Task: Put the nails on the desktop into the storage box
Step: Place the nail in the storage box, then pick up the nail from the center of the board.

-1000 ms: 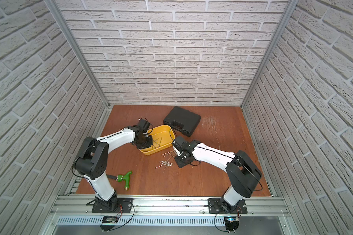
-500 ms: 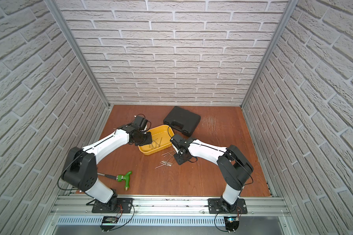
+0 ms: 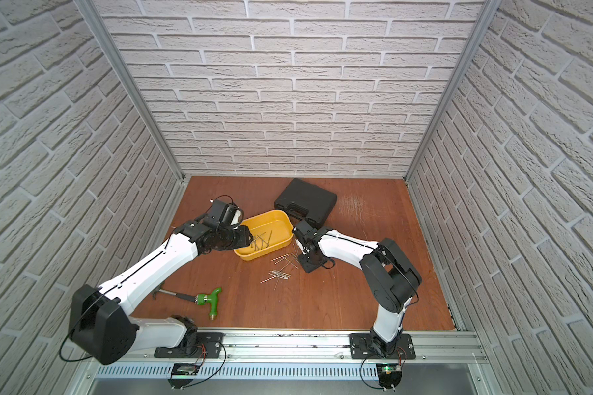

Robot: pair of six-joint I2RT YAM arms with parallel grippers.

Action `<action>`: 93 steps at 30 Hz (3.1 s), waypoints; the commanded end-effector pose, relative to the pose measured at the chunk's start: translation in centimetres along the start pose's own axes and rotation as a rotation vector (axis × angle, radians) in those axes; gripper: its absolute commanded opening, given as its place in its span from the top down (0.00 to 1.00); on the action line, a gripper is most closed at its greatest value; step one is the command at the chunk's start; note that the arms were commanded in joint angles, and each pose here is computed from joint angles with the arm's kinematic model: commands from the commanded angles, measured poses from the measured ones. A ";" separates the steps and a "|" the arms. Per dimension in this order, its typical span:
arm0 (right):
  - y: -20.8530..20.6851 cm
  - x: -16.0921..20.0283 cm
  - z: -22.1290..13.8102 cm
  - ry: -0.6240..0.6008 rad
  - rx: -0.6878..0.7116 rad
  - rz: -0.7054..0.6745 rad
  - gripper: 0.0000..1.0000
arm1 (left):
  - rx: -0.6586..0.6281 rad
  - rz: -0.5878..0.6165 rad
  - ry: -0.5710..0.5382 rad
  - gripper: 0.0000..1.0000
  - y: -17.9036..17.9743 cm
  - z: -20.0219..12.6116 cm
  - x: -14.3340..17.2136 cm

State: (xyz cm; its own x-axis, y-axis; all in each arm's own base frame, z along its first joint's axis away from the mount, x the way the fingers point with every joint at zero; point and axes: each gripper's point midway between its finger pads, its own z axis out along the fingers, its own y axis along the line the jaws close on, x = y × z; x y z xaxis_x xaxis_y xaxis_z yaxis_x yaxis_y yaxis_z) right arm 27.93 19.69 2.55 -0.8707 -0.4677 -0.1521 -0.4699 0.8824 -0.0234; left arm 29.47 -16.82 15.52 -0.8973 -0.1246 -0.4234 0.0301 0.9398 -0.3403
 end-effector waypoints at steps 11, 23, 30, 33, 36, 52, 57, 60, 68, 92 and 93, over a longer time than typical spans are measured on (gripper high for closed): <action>0.3 -0.2 1.9 0.036 -0.005 -0.027 0.60 | 0.020 -0.011 0.015 0.51 0.2 -0.1 1.1; 0.6 1.0 1.8 0.051 -0.030 -0.013 0.92 | 0.030 -0.028 0.020 0.50 0.5 0.2 1.4; 0.7 1.8 -0.7 0.002 -0.059 0.020 0.98 | 0.057 -0.035 0.010 0.46 0.0 0.3 1.0; 1.1 1.6 -2.2 -0.041 -0.095 0.047 0.98 | 0.102 -0.036 0.002 0.41 -0.7 0.4 0.8; 1.6 1.1 -4.0 -0.090 -0.146 0.080 0.98 | 0.171 -0.022 -0.016 0.36 -1.8 0.4 0.4; 7.9 -4.6 -13.5 -0.350 -0.717 0.246 0.98 | 0.654 0.098 -0.112 0.26 -10.3 -1.1 -1.5; 8.7 -5.3 -15.1 -0.381 -0.772 0.242 0.98 | 0.654 0.105 -0.071 0.28 -11.1 -0.2 -1.1; 8.9 -5.6 -15.9 -0.399 -0.783 0.240 0.98 | 0.651 0.106 -0.049 0.30 -11.5 0.3 -0.9; 9.0 -6.4 -16.0 -0.401 -0.780 0.252 0.98 | 0.676 0.134 -0.043 0.31 -13.0 -0.2 -0.5; 7.4 -8.6 -15.8 -0.435 -0.672 0.303 0.76 | 0.661 0.089 0.022 1.00 -13.5 0.9 0.8; 7.1 -8.5 -15.9 -0.434 -0.653 0.297 0.71 | 0.639 0.089 0.028 1.00 -13.0 1.1 0.7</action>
State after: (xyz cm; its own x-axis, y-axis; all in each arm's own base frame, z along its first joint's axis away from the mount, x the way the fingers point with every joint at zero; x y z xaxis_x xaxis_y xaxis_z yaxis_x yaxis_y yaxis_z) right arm 28.89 29.02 18.12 -0.9226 -0.0401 -0.3837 -0.3043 0.6873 0.6596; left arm 28.41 -29.70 18.38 -0.8940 -0.0425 -0.4461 0.3481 0.5609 -0.7511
